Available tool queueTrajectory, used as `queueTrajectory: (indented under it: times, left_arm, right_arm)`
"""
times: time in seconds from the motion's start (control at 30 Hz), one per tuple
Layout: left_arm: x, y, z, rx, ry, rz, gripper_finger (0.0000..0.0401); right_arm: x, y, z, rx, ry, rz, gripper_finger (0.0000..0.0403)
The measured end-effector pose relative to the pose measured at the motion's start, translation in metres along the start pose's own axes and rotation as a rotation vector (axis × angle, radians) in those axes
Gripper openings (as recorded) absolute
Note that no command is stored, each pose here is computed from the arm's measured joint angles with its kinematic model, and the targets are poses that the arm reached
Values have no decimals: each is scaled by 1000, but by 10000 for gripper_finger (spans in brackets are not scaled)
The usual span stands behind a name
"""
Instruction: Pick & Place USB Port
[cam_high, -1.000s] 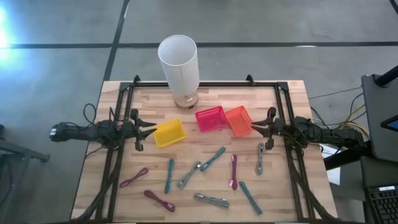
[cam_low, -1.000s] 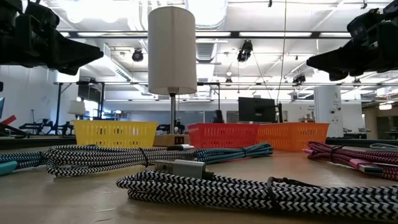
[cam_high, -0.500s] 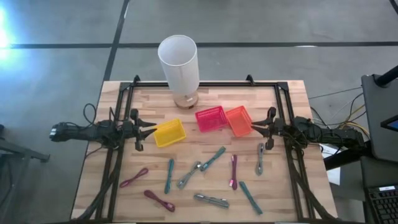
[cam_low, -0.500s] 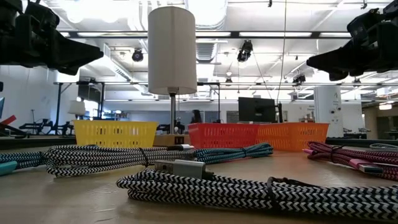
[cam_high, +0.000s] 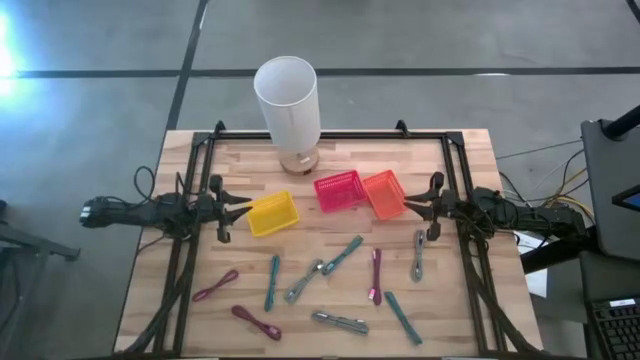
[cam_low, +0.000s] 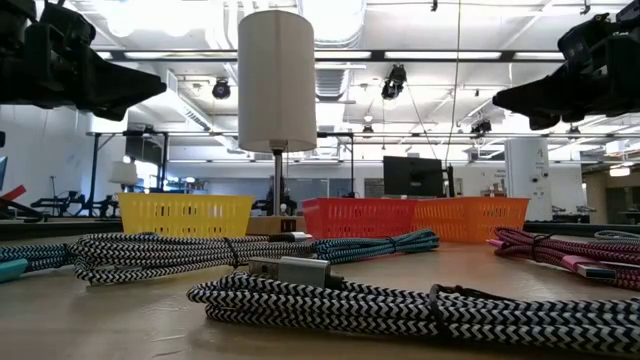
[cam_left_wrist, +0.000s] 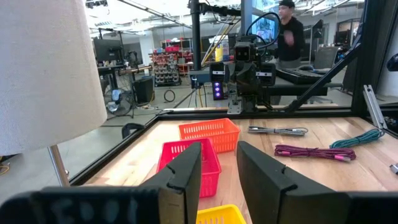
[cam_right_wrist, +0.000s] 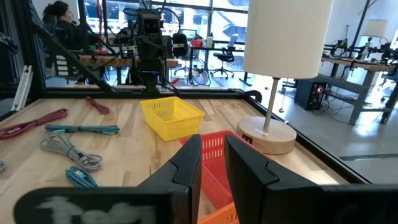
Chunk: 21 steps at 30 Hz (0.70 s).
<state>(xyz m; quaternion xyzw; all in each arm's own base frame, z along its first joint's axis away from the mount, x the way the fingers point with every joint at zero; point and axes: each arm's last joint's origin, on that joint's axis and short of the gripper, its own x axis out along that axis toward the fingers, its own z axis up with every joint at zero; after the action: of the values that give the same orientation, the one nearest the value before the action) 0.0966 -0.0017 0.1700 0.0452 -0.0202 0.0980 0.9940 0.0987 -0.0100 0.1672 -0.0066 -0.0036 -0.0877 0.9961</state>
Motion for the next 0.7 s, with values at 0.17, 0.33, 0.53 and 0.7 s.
queueTrajectory:
  times: [0.17,0.33,0.53,0.7]
  left_arm:
    - [0,1,3,-50,-34,8,108]
    - [0,1,5,-221,-49,5,108]
    - [0,1,7,-232,-70,7,108]
    - [0,2,10,-241,-102,15,108]
  right_arm:
    - [0,0,8,229,-79,8,63]
    - [0,0,7,249,-75,8,63]
    - [0,0,7,239,-75,7,63]
    - [0,0,8,238,-78,8,63]
